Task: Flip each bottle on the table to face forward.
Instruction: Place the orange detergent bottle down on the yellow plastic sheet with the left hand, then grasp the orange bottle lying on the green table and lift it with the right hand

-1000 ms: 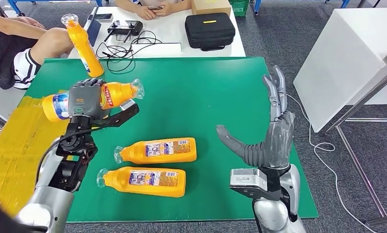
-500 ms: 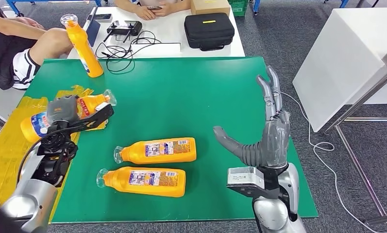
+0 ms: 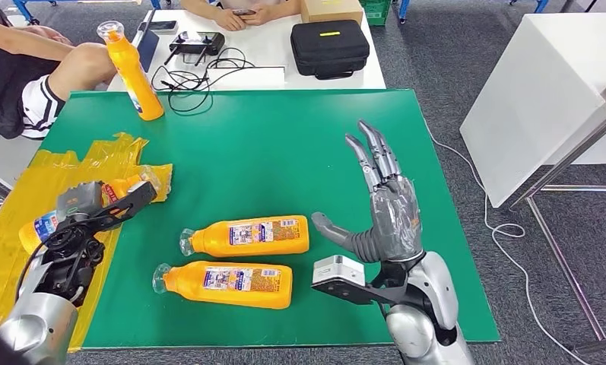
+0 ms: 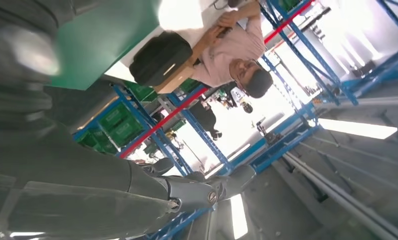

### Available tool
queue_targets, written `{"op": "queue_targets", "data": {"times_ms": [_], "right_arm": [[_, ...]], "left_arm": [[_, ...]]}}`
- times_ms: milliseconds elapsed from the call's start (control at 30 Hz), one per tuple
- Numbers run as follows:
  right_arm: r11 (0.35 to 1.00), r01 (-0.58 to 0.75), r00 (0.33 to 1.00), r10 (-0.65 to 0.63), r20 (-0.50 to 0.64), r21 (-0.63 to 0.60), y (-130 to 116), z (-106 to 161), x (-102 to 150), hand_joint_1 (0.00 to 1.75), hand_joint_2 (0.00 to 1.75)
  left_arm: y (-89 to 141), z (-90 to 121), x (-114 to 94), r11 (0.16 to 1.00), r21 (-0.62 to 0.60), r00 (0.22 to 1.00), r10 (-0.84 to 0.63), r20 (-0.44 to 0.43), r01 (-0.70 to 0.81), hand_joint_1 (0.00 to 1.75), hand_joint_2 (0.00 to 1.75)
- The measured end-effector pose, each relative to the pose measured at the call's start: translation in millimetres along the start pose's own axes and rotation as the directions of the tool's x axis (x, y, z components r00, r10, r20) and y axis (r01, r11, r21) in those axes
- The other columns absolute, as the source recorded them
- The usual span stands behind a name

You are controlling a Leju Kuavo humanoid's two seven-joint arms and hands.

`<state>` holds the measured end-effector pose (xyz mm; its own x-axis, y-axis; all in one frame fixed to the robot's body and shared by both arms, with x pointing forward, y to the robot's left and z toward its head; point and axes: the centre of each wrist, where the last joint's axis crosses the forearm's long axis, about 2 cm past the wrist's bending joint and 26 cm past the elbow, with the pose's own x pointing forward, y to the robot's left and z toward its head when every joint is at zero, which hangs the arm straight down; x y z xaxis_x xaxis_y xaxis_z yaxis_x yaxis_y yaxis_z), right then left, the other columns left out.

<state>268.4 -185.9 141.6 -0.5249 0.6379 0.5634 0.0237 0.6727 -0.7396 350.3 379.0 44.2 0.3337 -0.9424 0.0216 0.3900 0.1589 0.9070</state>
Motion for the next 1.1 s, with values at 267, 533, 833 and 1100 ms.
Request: {"op": "queue_targets", "data": {"times_ms": [267, 533, 833, 1100], "right_arm": [[0.999, -0.005, 1.0, 0.005, -0.013, 0.052, 9, -3, -3, 0.0, 0.0], [0.994, -0.013, 0.999, 0.016, -0.032, 0.107, 16, -4, -8, 0.0, 0.0], [0.988, -0.02, 0.998, 0.028, -0.049, 0.151, 21, -2, -15, 0.0, 0.0], [0.932, -0.187, 0.977, 0.208, -0.036, 0.312, 47, -18, -22, 0.0, 1.75]], "left_arm": [[-17, 7, -3, 0.994, 0.001, 0.993, 0.109, 0.039, -0.109, 0.0, 1.75], [-23, 10, 3, 0.941, 0.019, 0.934, 0.334, 0.13, -0.339, 0.0, 1.75], [-28, 12, 7, 0.584, -0.203, 0.49, 0.788, 0.372, -0.786, 0.0, 1.75], [-3, 26, 23, -0.089, -0.481, -0.386, 0.729, 0.565, -0.872, 0.0, 1.75]]}}
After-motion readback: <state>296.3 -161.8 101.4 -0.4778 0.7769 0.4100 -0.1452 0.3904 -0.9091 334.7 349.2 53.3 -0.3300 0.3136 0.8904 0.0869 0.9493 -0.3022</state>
